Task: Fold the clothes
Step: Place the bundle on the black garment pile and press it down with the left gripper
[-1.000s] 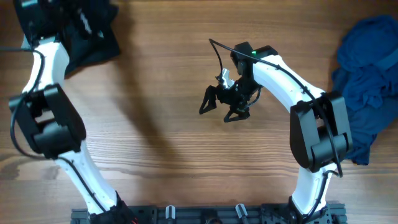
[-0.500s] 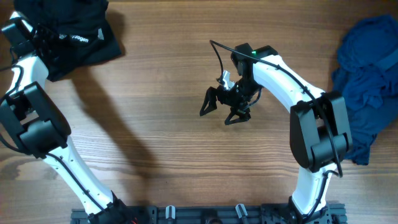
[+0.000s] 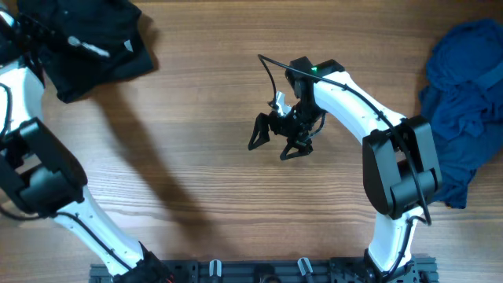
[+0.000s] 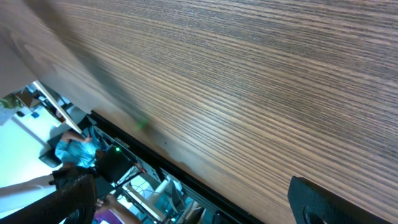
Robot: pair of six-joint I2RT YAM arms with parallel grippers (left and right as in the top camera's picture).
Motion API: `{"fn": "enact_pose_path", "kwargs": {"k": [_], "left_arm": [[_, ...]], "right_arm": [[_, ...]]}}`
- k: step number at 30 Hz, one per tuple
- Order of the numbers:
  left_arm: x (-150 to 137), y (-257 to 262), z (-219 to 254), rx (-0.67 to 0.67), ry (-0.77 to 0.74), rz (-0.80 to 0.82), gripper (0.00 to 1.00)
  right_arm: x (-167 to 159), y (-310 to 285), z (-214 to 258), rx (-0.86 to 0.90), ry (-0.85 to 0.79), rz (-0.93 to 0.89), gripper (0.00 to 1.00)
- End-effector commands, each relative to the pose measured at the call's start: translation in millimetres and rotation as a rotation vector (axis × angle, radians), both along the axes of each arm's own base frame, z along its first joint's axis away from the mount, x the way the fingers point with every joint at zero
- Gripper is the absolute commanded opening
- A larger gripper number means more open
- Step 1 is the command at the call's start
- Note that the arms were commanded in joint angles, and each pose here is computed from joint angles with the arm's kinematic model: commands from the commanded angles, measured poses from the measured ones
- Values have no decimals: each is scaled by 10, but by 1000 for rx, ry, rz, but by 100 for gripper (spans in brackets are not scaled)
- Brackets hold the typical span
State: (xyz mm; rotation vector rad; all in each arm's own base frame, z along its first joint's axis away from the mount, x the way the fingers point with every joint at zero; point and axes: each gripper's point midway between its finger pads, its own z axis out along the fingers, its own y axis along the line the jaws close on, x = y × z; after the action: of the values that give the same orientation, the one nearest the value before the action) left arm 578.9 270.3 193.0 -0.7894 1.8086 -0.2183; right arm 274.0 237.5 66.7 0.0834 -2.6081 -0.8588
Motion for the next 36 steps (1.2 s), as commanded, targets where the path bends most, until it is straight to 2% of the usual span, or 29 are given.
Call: {"fn": "enact_pose_path", "kwargs": {"k": [1,5,6,12,16,18,22,23,27,31,33,36], "left_arm": [[-30,-12,147,25,-4,9,76],[-39,-2,107,22,8,15,98],[-41,2,116,23,6,16,100],[62,-264,181,12,-15,-59,99],[247,-587,232,36,-45,-96,94],[352,-698,250,71,-66,-74,89],[498,-721,241,152,-105,20,88],[524,-744,233,181,-107,9,85],[584,-766,26,217,-78,-10,86],[568,-549,-378,239,-10,98,89],[574,-487,-598,257,21,108,93],[558,-441,-1051,241,87,106,94]], "right_arm": [[29,40,125,35,-37,8,99],[28,41,125,36,-37,9,99],[28,41,125,36,-37,9,99],[44,48,123,40,-46,10,99],[58,87,148,67,-48,7,99],[60,90,149,68,-49,6,99],[48,94,150,68,-47,11,99],[44,99,149,69,-51,16,99],[33,120,148,72,-55,25,99],[23,119,149,74,-57,33,99],[21,119,150,74,-56,33,99],[21,122,149,74,-56,33,99]]}}
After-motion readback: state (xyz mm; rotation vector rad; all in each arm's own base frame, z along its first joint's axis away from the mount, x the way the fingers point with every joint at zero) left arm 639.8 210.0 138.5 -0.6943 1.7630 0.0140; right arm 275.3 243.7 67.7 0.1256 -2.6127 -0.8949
